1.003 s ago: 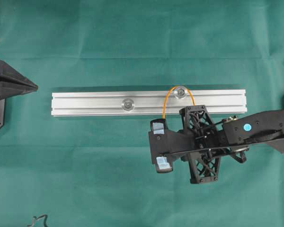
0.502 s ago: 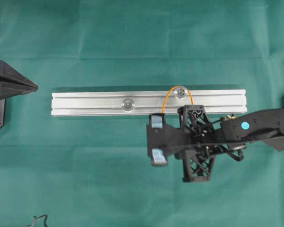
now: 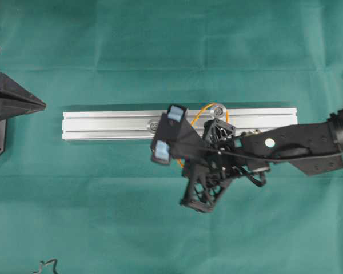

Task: Hook the rubber onto the shaft.
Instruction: 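Rotate the right gripper and stretch the band toward the left peg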

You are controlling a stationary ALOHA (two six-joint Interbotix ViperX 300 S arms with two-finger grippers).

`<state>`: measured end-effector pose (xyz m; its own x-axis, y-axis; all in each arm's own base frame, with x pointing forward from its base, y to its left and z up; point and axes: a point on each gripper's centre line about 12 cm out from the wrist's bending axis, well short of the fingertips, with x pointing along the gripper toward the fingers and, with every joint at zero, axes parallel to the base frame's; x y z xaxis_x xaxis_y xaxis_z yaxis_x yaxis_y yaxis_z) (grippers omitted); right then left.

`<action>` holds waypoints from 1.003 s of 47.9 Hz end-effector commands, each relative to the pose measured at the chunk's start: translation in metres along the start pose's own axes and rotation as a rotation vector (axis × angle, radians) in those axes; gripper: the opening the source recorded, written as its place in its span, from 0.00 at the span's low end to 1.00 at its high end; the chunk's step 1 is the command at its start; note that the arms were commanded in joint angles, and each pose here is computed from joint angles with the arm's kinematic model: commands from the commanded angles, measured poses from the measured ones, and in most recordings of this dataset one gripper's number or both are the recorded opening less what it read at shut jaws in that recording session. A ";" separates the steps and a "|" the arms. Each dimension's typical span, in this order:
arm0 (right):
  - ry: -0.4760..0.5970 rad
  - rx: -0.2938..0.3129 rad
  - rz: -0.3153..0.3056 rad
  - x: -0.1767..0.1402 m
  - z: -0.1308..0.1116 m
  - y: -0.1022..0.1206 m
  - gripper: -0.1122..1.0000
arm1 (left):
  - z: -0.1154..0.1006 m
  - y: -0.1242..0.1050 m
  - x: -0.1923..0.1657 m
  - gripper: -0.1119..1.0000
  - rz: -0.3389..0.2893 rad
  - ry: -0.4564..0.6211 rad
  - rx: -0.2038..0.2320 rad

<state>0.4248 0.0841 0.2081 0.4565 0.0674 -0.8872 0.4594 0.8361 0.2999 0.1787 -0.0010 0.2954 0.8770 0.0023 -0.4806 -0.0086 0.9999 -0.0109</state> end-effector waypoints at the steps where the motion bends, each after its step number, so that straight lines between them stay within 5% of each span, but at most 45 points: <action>1: -0.033 0.054 0.025 -0.012 0.013 0.006 0.15 | 0.010 0.001 -0.002 0.12 0.004 -0.025 0.001; 34: -0.013 0.514 -0.066 -0.011 0.031 -0.029 0.15 | 0.010 0.001 -0.002 0.12 0.004 -0.025 0.001; 48: -0.014 0.592 -0.073 -0.012 0.033 -0.031 0.15 | 0.010 0.001 -0.002 0.12 0.004 -0.025 0.001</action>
<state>0.4259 0.0417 0.2054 0.3796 0.0105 -0.9251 0.8446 0.4041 0.3512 0.1787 -0.0010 0.2954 0.8770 0.0023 -0.4806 -0.0086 0.9999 -0.0109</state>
